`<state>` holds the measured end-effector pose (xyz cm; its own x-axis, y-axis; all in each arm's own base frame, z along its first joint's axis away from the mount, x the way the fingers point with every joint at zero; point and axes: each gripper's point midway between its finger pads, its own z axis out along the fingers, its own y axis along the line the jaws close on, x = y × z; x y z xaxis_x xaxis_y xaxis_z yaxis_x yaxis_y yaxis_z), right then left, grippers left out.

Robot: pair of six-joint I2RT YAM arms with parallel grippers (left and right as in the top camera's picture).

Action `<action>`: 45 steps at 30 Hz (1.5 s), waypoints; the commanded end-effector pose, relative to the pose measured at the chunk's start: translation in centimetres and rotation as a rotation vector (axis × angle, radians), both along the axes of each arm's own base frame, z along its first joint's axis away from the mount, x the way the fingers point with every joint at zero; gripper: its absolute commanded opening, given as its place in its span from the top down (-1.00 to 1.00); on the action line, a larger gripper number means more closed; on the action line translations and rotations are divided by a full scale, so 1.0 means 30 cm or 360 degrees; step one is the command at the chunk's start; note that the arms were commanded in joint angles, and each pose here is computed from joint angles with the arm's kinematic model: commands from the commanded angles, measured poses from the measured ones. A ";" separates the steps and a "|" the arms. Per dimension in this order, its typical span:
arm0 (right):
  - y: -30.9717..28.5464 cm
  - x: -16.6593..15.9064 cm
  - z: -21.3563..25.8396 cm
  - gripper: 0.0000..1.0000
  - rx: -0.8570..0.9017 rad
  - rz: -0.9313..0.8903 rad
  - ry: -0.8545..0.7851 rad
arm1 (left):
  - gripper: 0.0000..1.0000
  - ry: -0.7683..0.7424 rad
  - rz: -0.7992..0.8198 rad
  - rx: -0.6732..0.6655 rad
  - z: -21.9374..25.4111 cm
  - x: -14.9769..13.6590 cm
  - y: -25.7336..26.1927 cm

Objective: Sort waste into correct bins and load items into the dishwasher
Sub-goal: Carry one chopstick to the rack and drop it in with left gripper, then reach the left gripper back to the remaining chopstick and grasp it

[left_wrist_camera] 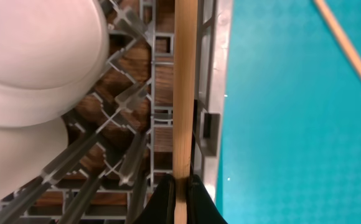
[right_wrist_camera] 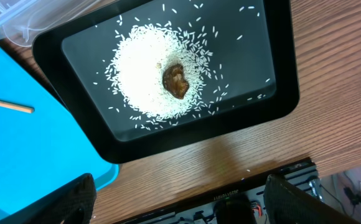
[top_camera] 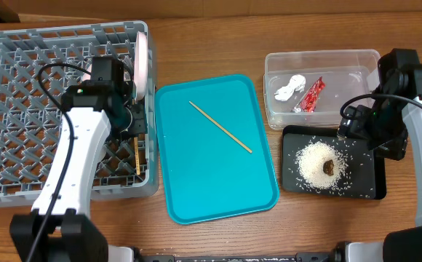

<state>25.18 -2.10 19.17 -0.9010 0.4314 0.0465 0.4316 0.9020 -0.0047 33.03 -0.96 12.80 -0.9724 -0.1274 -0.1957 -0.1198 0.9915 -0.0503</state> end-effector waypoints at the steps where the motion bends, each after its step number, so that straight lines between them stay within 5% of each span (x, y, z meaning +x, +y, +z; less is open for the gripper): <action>1: -0.002 0.007 0.032 -0.75 -0.0002 -0.0010 -0.0064 | 0.68 0.0060 -0.0033 0.0013 -0.042 0.003 0.007; 3: -0.002 0.007 0.032 -0.75 -0.0002 -0.0010 -0.0064 | 0.10 0.0066 -0.0034 0.0007 -0.046 0.002 0.005; 6: -0.002 0.007 0.032 -0.75 -0.0003 -0.0010 -0.0065 | -0.07 0.0036 -0.0038 -0.0012 -0.012 0.005 -0.002; 13: -0.002 0.007 0.032 -0.75 -0.0003 -0.0010 -0.0065 | -0.10 -0.0186 -0.0140 -0.0301 0.191 0.009 -0.179; 19: -0.001 0.007 0.032 -0.76 -0.0002 -0.0010 -0.0065 | -0.31 -0.0240 -0.0082 -0.0269 0.202 -0.002 -0.358; 27: -0.002 0.007 0.032 -0.77 -0.0003 -0.0010 -0.0065 | -0.36 -0.0255 -0.0048 -0.0176 0.056 0.048 -0.583; 45: 0.002 0.011 0.032 -0.83 0.0009 -0.0010 -0.0072 | -0.40 0.0016 0.0064 -0.0142 -0.406 0.134 -0.699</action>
